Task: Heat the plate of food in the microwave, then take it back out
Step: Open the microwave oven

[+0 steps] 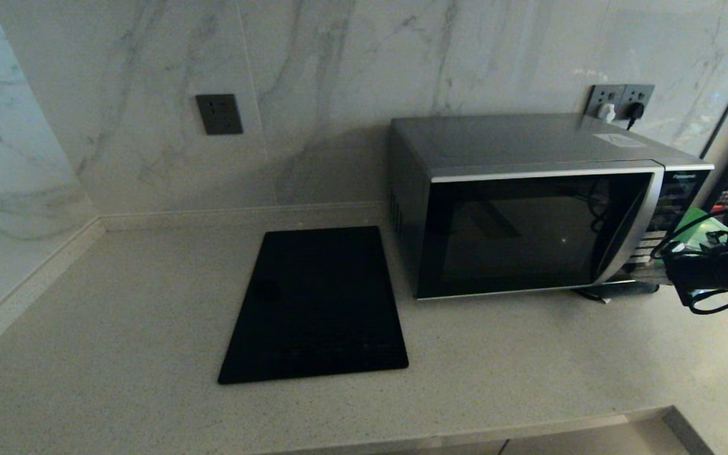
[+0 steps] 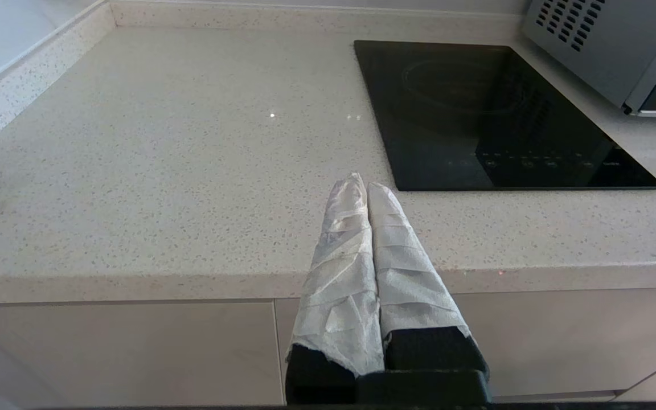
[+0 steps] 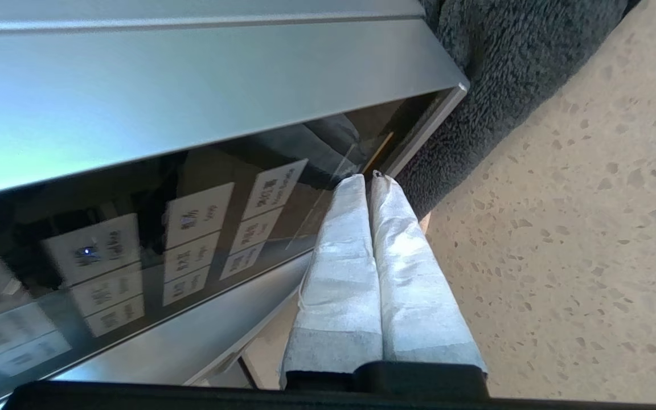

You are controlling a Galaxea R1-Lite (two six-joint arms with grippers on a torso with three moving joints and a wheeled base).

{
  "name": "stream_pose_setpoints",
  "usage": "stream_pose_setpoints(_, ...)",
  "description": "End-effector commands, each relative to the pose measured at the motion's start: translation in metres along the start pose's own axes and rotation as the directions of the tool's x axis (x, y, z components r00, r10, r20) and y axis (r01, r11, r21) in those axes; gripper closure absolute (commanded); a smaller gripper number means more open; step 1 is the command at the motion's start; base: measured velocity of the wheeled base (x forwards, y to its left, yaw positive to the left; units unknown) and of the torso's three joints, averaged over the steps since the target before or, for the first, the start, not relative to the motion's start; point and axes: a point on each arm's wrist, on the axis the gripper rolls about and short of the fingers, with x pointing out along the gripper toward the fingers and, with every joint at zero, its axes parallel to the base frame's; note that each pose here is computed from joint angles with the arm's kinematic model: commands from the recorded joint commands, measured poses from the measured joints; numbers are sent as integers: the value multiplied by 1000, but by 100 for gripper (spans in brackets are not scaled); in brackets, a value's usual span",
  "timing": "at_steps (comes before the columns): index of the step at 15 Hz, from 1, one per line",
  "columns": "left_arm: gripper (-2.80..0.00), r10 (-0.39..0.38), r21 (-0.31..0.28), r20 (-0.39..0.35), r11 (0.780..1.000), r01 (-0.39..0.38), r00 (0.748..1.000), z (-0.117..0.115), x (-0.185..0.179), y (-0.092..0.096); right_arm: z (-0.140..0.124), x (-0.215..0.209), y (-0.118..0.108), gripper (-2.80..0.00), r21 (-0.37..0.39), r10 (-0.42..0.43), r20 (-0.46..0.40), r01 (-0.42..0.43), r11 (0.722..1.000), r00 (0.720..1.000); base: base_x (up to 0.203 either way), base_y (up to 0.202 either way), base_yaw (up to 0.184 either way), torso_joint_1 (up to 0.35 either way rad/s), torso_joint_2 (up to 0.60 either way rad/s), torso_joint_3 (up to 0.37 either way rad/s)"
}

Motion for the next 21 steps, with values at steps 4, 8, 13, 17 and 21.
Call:
stream_pose_setpoints(4, 0, 1, -1, -1, 1000, -1, 1000, 0, 0, 0, 3, -5, 8, 0, -17, 21, 15, -21, 1000, 1000, 0, 0, 0, 0, 0, 0)
stream_pose_setpoints(8, 0, 1, -1, -1, 1000, -1, 1000, 0, 0, 0, 4, -5, 10, 0, -30, 30, 27, -30, 999, 999, 0, 0, 0, 0, 0, 0)
stream_pose_setpoints(13, 0, 1, -1, -1, 1000, -1, 1000, 0, 0, 0, -7, -42, 17, 0, -33, 19, 50, -18, 999, 999, 0, 0, 0, 0, 0, 0)
stream_pose_setpoints(17, 0, 1, -1, -1, 1000, -1, 1000, 0, 0, 0, -38, -108, 31, 0, -117, 17, 97, -6, 993, 995, 0, 0, 0, 0, 0, 0)
stream_pose_setpoints(21, 0, 1, -1, -1, 1000, -1, 1000, 0, 0, 0, -84, -193, 64, 0, -222, 85, 218, -36, 974, 972, 0, 0, 0, 0, 0, 0)
